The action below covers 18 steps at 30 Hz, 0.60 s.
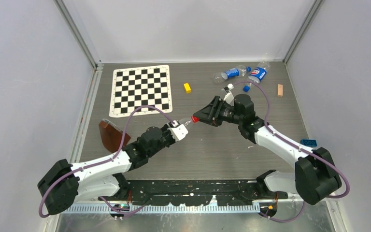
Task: Unscrew the bottle caps
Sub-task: Unscrew the bottle cap from the plastic bottle.
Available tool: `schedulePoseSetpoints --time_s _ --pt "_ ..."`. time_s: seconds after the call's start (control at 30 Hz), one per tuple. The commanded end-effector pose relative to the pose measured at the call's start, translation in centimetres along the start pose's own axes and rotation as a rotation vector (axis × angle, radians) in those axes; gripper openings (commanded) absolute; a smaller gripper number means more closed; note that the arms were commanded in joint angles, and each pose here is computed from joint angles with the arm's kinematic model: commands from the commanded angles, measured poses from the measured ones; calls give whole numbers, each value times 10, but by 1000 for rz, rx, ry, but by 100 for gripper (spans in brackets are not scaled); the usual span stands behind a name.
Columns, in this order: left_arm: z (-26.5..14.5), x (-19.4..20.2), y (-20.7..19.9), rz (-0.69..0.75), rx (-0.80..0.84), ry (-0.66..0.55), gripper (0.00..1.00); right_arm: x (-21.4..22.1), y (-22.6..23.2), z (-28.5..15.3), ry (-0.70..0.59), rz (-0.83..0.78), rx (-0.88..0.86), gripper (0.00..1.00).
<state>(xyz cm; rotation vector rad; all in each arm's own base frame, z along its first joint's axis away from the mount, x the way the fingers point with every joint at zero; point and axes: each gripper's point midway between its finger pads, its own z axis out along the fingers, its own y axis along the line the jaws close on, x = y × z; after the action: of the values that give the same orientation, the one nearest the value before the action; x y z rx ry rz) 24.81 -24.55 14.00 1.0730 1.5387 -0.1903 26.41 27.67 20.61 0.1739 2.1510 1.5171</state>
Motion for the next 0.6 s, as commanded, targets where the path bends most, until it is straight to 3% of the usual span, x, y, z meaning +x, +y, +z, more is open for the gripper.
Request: schedulePoseSetpoints --time_s 0.0,0.37,0.57 --pt "0 -25 10 0 -38 -92 6 -10 20 3 -11 -34 -72 56" --pt "4 -22 8 7 -31 -80 7 -4 21 3 27 -81 -92 28" --pt "8 -21 4 -3 -8 -56 7 -1 17 1 39 -108 -69 28"
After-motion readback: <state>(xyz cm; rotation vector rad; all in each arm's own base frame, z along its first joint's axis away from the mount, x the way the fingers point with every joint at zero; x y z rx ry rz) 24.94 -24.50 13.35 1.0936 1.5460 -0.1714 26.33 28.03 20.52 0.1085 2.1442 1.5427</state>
